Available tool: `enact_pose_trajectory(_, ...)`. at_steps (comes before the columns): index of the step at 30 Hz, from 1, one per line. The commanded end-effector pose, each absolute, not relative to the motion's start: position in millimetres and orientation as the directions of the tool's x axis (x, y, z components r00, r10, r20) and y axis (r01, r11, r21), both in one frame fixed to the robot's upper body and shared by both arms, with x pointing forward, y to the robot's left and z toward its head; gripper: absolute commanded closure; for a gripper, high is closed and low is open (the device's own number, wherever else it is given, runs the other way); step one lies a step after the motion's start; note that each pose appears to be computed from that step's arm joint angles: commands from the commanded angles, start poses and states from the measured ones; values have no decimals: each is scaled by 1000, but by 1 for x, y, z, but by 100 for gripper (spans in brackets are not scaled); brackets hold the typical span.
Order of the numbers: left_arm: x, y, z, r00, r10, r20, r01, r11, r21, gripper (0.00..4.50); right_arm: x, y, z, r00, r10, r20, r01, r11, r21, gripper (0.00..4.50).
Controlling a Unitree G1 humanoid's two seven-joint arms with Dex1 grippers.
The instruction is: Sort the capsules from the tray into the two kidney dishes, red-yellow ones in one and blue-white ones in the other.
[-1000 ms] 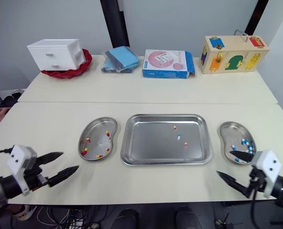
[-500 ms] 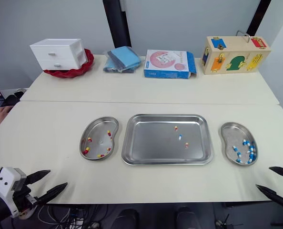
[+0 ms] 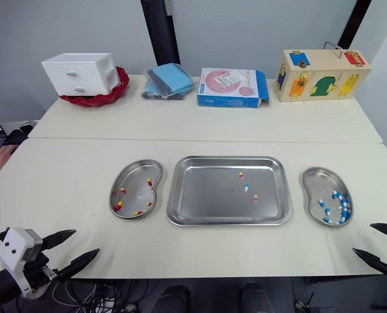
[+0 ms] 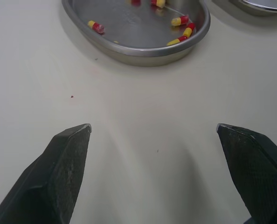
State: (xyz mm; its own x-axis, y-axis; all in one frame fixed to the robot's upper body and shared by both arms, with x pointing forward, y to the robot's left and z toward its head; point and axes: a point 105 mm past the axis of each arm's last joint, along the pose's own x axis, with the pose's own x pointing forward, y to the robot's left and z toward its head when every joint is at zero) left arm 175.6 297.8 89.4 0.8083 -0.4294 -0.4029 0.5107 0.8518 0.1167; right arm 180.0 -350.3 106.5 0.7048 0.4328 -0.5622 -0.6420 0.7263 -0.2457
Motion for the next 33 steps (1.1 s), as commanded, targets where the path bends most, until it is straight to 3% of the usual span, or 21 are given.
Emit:
enact_pose_trajectory(1,173,290,91,784,-478,-395,560,820,120,3,180,-348,112,704,441,-557,-655,707,-267,0)
enact_pose_trajectory(14,179,254,94,686,-636,-353,709,694,127,3,177,-328,114,707,481,-519,-672,685,-282,0)
enact_pose_trajectory(25,162,256,83,704,-610,-364,680,726,99,3,182,-225,112,683,662,-309,-730,604,-319,0)
enact_pose_trajectory(33,164,241,98,673,-653,-347,723,679,126,3,199,-194,110,690,688,-224,-720,622,-310,0)
